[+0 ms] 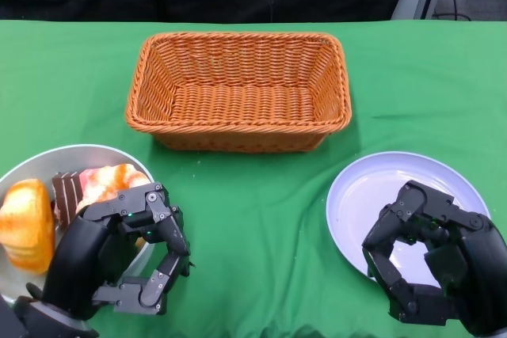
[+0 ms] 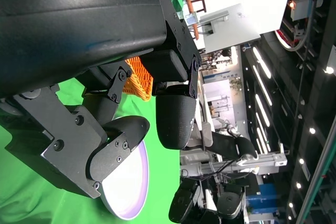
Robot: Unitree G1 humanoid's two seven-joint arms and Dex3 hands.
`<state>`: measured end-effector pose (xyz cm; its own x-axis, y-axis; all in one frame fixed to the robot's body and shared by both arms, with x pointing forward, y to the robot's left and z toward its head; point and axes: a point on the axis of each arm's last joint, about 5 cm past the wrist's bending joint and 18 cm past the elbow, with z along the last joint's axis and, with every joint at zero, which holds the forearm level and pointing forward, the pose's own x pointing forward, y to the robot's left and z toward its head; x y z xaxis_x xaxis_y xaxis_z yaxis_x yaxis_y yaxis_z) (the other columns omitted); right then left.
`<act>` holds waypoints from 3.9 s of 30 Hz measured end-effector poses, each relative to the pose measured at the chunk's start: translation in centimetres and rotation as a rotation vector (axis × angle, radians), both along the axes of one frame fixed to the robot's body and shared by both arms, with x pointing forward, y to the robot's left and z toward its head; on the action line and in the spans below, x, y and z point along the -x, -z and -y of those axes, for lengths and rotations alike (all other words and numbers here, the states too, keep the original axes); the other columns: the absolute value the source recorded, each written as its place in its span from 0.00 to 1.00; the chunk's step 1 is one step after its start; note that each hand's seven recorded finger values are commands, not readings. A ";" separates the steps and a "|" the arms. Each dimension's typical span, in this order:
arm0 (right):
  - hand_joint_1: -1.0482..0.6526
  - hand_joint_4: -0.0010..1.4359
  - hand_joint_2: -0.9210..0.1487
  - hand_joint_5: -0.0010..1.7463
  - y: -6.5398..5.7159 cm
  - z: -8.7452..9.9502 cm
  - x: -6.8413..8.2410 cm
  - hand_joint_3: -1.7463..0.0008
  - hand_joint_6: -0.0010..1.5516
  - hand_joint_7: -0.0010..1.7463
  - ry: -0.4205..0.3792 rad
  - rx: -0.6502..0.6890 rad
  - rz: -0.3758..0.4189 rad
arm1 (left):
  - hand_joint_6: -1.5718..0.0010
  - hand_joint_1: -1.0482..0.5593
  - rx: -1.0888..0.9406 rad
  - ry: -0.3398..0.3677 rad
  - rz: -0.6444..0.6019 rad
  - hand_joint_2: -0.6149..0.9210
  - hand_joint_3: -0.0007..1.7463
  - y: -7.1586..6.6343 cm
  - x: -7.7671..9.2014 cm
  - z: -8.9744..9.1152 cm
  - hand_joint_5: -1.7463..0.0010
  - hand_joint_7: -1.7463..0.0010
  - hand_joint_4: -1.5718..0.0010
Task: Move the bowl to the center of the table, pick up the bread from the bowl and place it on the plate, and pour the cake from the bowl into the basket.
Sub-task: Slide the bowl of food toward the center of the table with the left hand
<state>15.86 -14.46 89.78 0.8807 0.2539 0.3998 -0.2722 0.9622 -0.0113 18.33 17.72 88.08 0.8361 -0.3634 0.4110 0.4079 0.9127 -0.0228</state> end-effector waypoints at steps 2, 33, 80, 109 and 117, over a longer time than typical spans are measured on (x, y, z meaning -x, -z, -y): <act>0.51 0.56 0.44 0.97 0.0 0.0 0.0 0.40 0.47 0.78 0.000 0.000 -0.001 | 0.48 0.63 -0.001 -0.004 0.011 0.68 0.75 0.0 0.0 0.0 0.07 0.20 0.46; 0.51 0.57 0.45 0.96 0.5 0.0 -0.1 0.38 0.48 0.77 0.001 0.005 -0.014 | 0.63 0.25 -0.063 -0.490 0.193 1.00 0.13 -5.7 -0.3 -11.2 0.98 1.00 0.62; 0.50 0.55 0.43 0.96 1.0 0.1 -0.1 0.41 0.47 0.76 -0.032 0.006 -0.032 | 0.83 0.30 -0.089 -0.663 -0.560 1.00 0.33 3.3 -3.3 -11.0 1.00 1.00 0.80; 0.49 0.55 0.40 0.96 1.1 0.1 -0.1 0.44 0.47 0.76 -0.035 0.010 -0.032 | 0.86 0.29 -0.247 -0.630 -0.631 1.00 0.36 1.0 -3.6 -8.3 1.00 1.00 0.82; 0.50 0.56 0.41 0.95 1.0 0.0 -0.2 0.44 0.47 0.76 -0.036 0.011 -0.028 | 0.86 0.29 -0.240 -0.615 -0.635 1.00 0.36 0.6 -3.5 -6.9 1.00 1.00 0.82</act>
<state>16.07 -14.51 88.74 0.8817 0.2897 0.3724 -0.3066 0.9517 -0.0143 21.78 24.60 87.46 0.9535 0.2043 -0.2214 -0.1759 0.9742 0.1413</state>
